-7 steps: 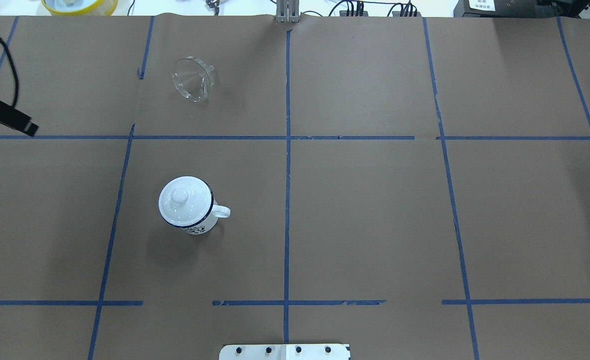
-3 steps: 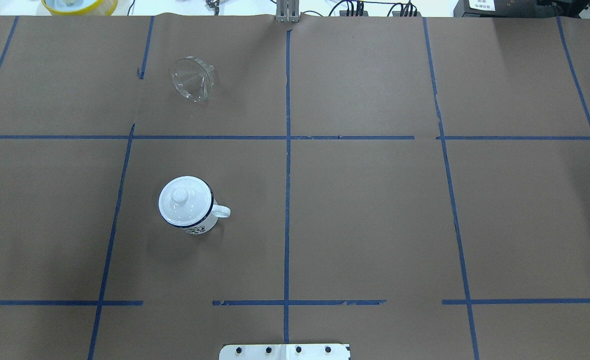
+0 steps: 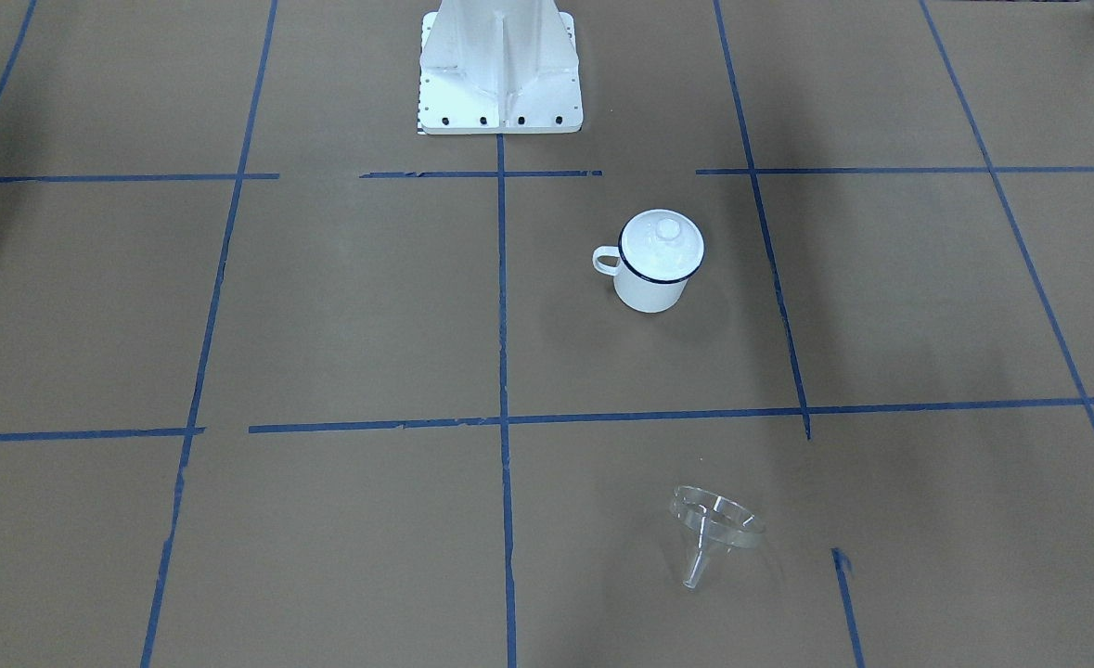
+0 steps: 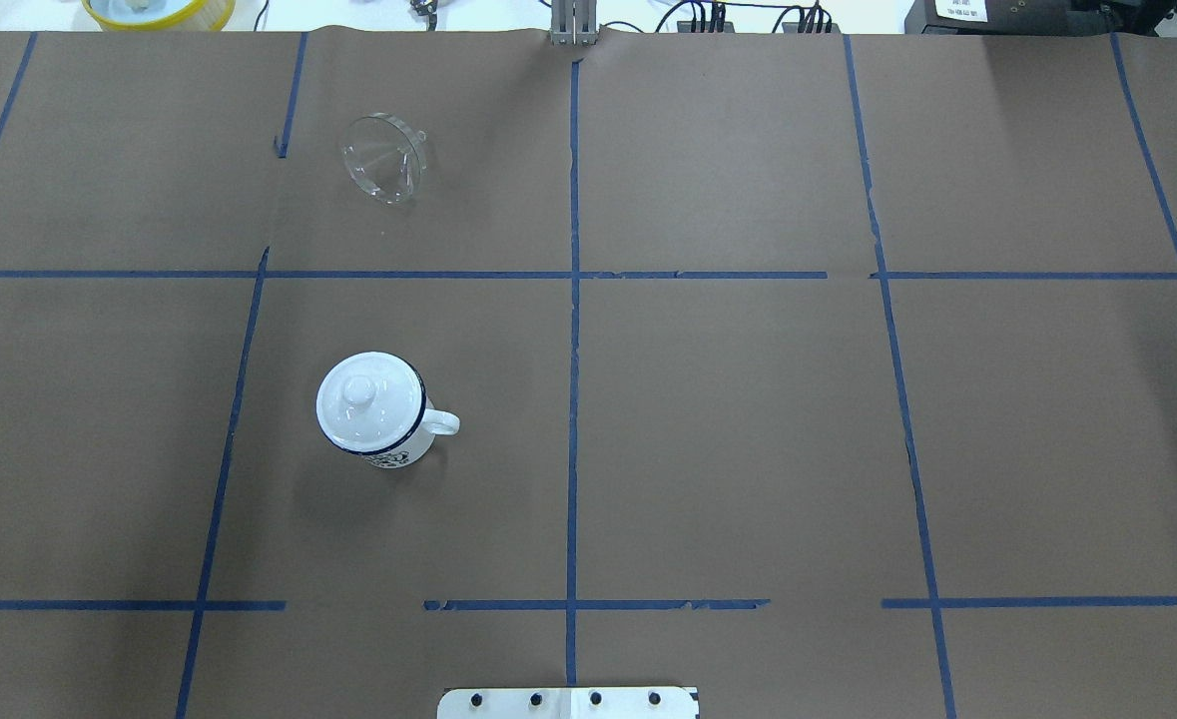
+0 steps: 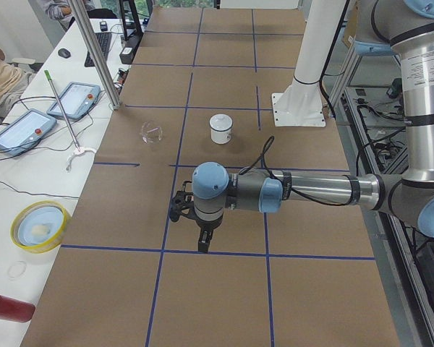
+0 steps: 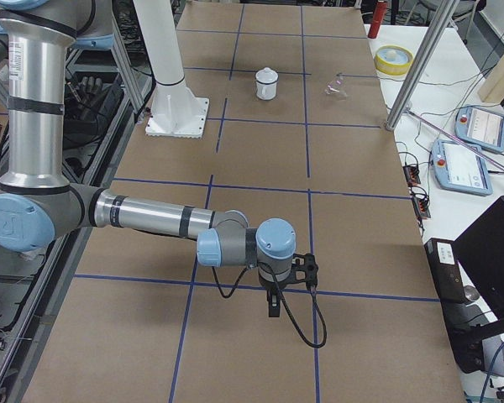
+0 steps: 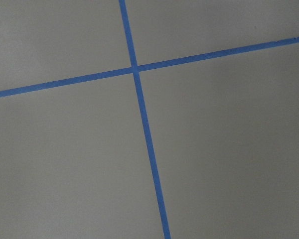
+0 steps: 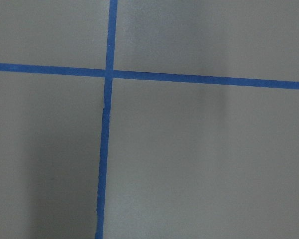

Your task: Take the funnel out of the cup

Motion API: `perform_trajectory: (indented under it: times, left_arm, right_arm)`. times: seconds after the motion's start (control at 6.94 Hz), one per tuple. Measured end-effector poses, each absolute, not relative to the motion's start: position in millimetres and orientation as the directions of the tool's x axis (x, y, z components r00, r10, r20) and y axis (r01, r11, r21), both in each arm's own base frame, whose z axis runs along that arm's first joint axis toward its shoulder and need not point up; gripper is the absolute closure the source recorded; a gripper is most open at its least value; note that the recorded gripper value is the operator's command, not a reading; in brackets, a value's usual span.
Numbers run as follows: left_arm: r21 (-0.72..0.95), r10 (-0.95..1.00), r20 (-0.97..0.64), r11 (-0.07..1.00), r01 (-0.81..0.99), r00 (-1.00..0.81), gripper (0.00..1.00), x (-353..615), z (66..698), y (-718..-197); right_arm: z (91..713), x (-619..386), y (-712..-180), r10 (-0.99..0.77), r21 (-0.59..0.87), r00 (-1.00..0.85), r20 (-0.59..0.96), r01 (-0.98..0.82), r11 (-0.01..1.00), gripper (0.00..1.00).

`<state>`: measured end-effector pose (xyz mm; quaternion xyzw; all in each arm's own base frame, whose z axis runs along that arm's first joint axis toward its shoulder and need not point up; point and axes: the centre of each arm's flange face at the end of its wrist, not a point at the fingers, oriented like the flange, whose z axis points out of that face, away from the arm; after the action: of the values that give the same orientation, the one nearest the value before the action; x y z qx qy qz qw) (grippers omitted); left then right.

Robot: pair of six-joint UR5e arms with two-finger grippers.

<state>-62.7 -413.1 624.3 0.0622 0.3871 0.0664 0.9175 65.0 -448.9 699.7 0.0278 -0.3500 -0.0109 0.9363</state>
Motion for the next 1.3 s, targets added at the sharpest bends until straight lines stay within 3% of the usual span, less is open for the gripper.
perform_trajectory:
  times: [1.3]
  left_arm:
    - [0.175,0.176,-0.702,0.982,-0.073,0.69,0.0,-64.2,625.1,-412.6]
  right_arm:
    - [699.7,65.0,-448.9,-0.04,0.06,0.755,0.655,0.001,0.998,0.0]
